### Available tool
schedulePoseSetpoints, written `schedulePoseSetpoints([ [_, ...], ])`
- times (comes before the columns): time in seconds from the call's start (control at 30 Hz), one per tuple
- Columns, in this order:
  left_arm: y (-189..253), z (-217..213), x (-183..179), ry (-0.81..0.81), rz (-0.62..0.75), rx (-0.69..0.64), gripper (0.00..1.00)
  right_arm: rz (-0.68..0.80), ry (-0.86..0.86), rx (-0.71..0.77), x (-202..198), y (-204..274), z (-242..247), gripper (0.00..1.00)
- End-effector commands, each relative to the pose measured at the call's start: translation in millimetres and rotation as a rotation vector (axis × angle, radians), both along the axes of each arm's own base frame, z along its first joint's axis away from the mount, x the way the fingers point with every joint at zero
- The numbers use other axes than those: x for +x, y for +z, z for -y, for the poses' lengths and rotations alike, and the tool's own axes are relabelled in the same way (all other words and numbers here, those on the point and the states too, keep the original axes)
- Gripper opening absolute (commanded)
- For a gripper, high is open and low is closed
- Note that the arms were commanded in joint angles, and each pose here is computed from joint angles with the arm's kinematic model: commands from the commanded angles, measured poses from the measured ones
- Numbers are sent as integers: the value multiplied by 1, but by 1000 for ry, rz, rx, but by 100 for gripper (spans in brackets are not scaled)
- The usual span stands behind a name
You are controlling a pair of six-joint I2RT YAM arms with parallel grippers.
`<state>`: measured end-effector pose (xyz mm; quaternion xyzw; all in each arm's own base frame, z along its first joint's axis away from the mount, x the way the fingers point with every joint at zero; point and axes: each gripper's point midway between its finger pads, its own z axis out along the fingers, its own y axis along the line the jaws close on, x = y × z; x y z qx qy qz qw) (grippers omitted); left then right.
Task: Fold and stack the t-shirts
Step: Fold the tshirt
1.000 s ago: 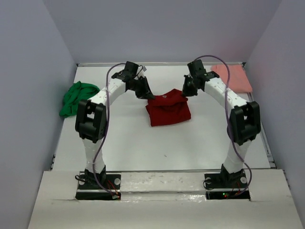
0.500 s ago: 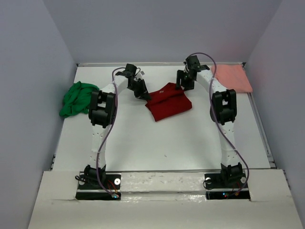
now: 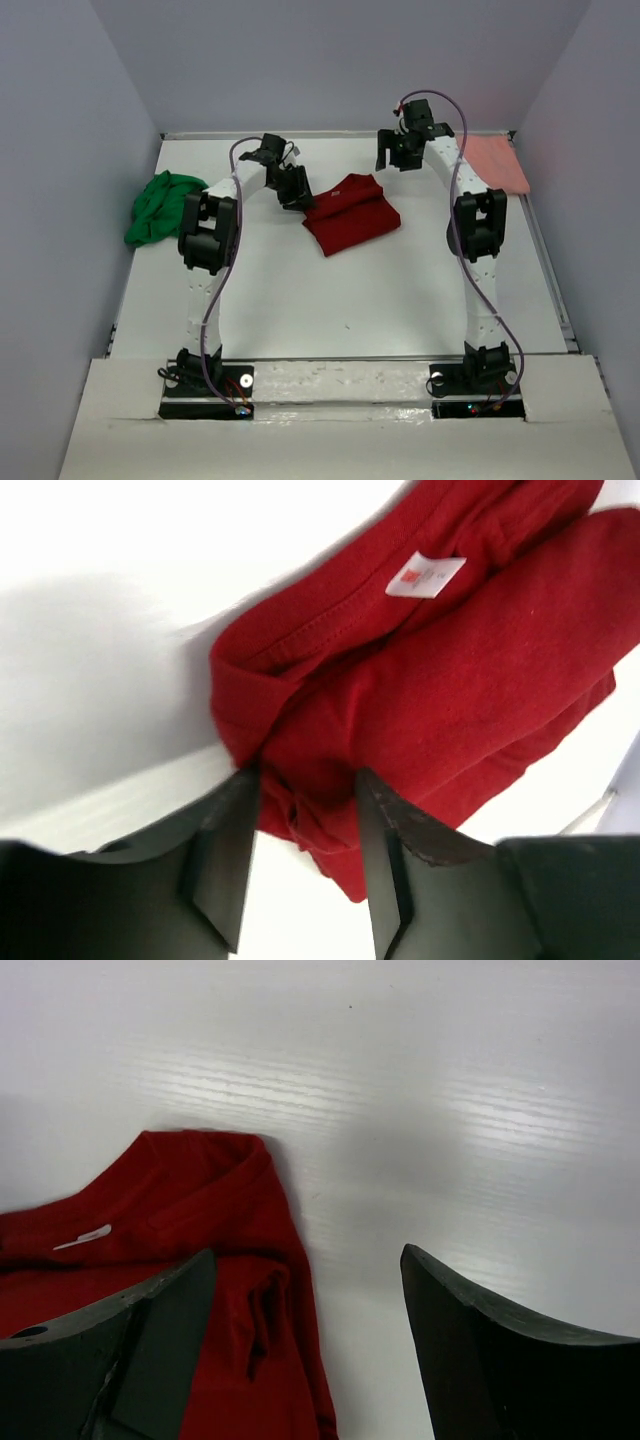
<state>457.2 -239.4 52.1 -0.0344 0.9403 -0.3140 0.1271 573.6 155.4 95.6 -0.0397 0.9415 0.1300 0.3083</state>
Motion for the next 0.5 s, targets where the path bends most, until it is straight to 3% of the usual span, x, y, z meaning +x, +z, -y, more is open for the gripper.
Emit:
schedulePoseSetpoints([
  [0.0,63,-23,16,87,184,117,58,115,6,16,-11,76,3,79],
  [0.1,94,-37,22,159,302,241,70,112,-11,26,-28,82,6,77],
  [0.17,110,-44,26,195,355,303,72,112,-29,20,-33,84,10,76],
  [0.27,125,-37,15,186,389,311,73,85,-8,25,-51,86,2,74],
  [0.33,126,-18,-4,126,372,254,73,52,8,35,-70,82,-8,66],
  [0.37,125,-11,-11,106,366,233,73,36,-4,35,-75,78,-6,58],
  [0.4,125,4,-25,67,362,207,68,-5,-9,45,-89,68,-10,20],
  [0.43,124,12,-34,46,358,198,65,-28,-2,57,-97,63,-12,0],
  [0.47,123,22,-42,20,351,179,61,-46,9,54,-105,56,-17,0],
])
